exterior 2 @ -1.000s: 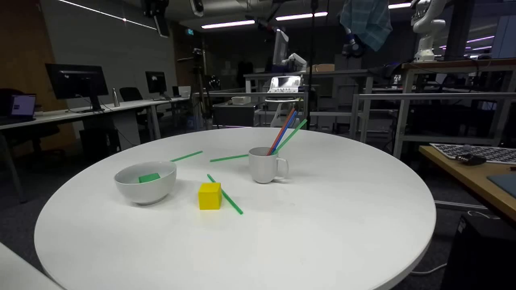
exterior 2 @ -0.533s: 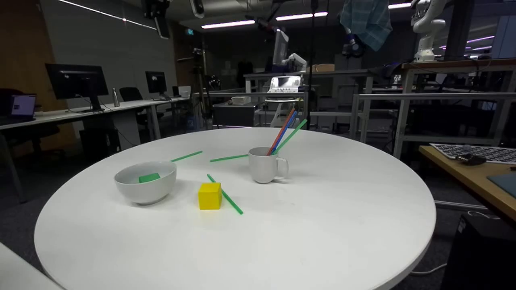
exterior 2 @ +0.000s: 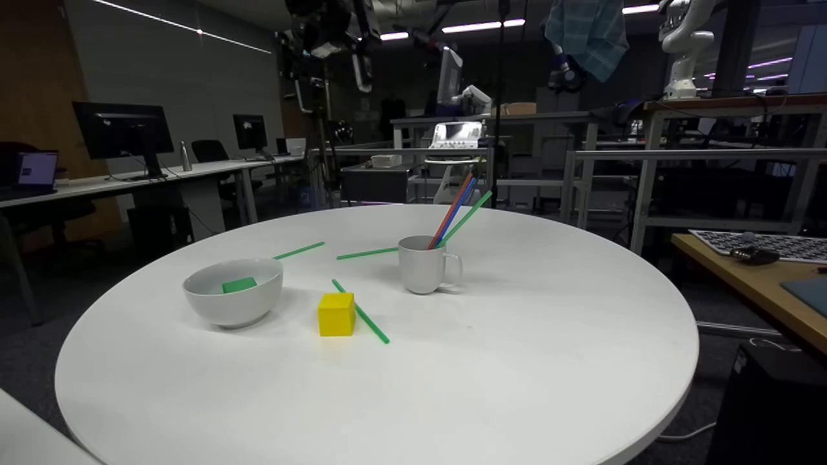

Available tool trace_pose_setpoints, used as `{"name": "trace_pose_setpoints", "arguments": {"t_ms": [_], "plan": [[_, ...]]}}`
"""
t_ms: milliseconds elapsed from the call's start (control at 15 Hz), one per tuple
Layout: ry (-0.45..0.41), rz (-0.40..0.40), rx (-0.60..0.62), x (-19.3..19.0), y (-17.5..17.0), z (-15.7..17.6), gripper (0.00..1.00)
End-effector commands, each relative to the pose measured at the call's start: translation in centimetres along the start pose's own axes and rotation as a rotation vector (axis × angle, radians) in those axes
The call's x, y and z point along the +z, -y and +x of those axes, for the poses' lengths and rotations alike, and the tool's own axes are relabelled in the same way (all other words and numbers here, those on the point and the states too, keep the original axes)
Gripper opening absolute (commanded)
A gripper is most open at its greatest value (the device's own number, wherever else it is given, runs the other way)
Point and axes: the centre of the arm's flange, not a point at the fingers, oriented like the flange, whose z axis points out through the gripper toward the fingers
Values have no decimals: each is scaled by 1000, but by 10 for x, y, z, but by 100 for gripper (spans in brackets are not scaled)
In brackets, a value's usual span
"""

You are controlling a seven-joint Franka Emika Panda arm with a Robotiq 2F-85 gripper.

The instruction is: Put the yellow block into the bowl

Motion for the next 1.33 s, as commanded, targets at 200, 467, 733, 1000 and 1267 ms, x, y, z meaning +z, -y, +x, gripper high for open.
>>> {"name": "trace_pose_setpoints", "arguments": {"t_ms": [200,467,733,1000,1267], "plan": [[6,66,-116,76,-27,78,100],[57,95,-180,130,-16,118,100],[131,125,-228,180,5,143,100],[182,139,-256,207,25,158,100],[191,117,-252,216,38,148,100]]}}
